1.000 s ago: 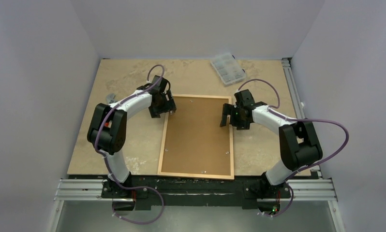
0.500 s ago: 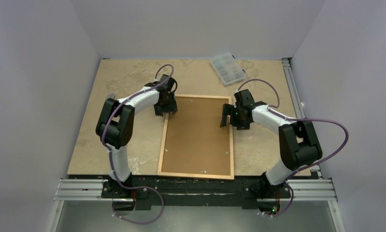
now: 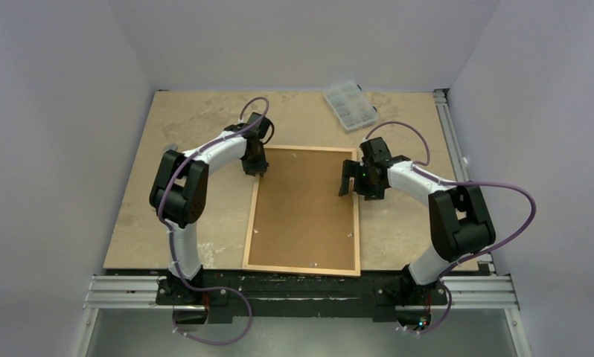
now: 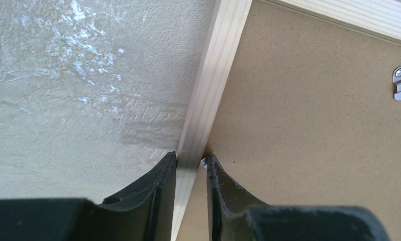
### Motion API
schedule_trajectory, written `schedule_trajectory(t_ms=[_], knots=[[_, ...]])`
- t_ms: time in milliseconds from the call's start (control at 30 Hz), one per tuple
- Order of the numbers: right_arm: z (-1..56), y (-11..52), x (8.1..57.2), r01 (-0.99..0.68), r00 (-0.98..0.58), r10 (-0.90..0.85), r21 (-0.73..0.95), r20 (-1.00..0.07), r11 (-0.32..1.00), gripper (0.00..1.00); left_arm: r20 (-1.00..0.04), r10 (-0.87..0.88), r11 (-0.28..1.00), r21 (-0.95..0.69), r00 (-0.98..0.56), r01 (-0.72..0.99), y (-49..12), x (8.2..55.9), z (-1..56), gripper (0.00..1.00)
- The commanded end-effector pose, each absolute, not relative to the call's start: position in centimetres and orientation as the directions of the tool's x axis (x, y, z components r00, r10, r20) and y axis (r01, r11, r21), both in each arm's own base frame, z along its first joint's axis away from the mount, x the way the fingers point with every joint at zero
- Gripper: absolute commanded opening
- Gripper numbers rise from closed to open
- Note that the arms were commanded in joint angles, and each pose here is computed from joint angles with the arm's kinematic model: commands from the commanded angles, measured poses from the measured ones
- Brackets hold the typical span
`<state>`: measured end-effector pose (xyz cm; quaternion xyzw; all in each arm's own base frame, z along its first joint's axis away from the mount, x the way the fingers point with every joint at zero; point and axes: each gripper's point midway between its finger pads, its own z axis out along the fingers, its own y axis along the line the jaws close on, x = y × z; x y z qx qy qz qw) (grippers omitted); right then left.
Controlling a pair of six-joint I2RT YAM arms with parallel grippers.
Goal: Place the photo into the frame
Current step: Install the photo frame at the center of the board, then adjust the photo frame at the center of the board.
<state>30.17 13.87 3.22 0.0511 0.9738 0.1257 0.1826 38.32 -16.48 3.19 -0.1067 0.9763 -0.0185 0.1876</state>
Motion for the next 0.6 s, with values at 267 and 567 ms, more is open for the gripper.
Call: schedule_trajectory(t_ms=[267,567], knots=[[4.6,13.9,30.1,0.028,-0.924,0.126,0.263,-0.361,0.964,0.88,-0.328,-0.267,0.939,-0.298,-0.906,-0.170,-18.9,37.2,5.2,0.30],[5.0,13.4,28.4,0.018,-0.928,0.114,0.264,-0.354,0.964,0.88,-0.297,-0.332,0.884,-0.429,-0.895,-0.186,-17.6,31.8,8.1,0.77]])
